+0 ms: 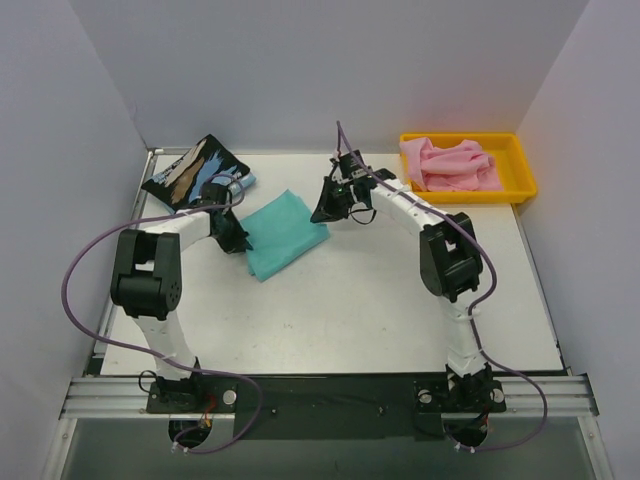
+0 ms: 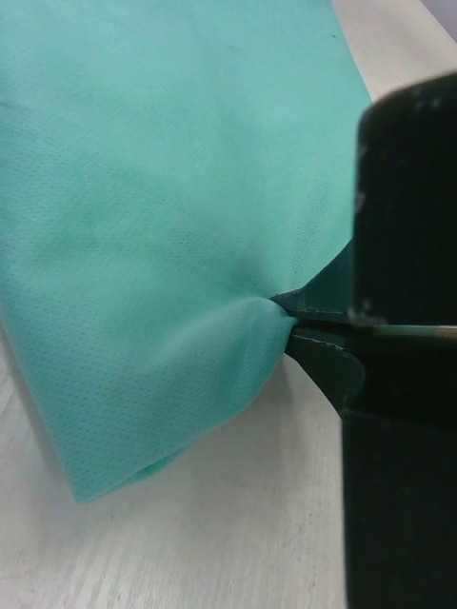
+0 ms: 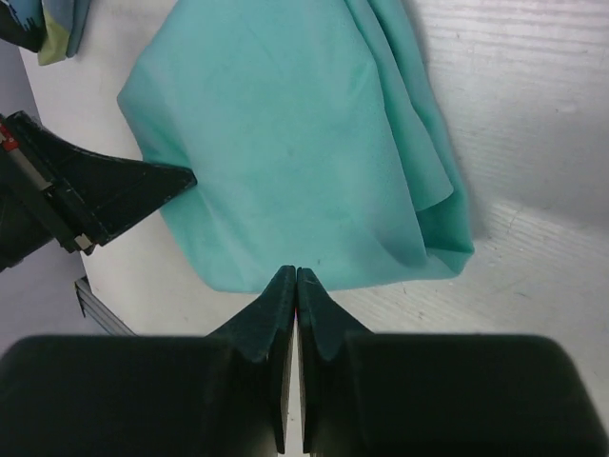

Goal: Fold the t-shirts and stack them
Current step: Put the neatly folded tshirt into the corner of the board with the left arm

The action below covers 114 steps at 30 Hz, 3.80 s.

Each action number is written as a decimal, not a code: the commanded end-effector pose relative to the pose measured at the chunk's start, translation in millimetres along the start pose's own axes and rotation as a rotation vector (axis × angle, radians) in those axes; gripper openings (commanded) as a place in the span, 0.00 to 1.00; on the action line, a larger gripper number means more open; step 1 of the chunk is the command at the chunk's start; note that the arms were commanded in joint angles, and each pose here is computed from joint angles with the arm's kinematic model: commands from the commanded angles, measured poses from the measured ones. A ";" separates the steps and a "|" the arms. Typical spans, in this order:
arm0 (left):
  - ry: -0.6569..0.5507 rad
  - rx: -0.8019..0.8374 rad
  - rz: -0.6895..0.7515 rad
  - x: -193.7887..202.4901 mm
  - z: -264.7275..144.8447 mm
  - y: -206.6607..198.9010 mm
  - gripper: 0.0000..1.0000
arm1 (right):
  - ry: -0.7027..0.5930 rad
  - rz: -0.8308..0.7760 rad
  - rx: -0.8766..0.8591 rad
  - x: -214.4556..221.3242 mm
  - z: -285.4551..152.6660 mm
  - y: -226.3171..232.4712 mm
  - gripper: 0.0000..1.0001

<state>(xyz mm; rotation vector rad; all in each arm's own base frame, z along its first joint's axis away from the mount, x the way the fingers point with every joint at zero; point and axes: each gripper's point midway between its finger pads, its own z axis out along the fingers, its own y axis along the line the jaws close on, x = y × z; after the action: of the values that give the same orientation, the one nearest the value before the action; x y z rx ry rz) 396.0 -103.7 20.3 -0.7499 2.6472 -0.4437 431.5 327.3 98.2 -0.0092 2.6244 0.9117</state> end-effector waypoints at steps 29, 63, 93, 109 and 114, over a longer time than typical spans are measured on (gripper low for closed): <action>-0.063 0.011 -0.029 -43.7 -4.3 17.9 0.65 | 0.064 0.054 0.149 5.7 -8.1 -37.5 0.44; -0.223 0.309 0.074 -113.8 -9.2 -161.4 0.00 | -0.002 0.216 0.367 84.7 -124.2 -157.0 0.55; -0.517 0.421 -0.169 -306.3 -82.1 -124.3 0.00 | 0.084 0.203 0.511 131.5 -151.9 -180.7 0.55; -0.508 0.490 -0.271 -328.1 -141.5 -87.5 0.00 | 0.089 0.190 0.526 137.7 -155.3 -184.8 0.55; -0.473 0.504 -0.272 -321.6 -149.9 -86.0 0.00 | 0.098 0.190 0.530 140.4 -155.2 -186.8 0.56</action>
<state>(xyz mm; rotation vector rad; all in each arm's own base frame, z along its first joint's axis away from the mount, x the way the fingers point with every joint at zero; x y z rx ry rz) 640.0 29.9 178.9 -1.0013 2.0105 -0.7789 284.3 110.0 47.4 0.3514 2.8978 0.2966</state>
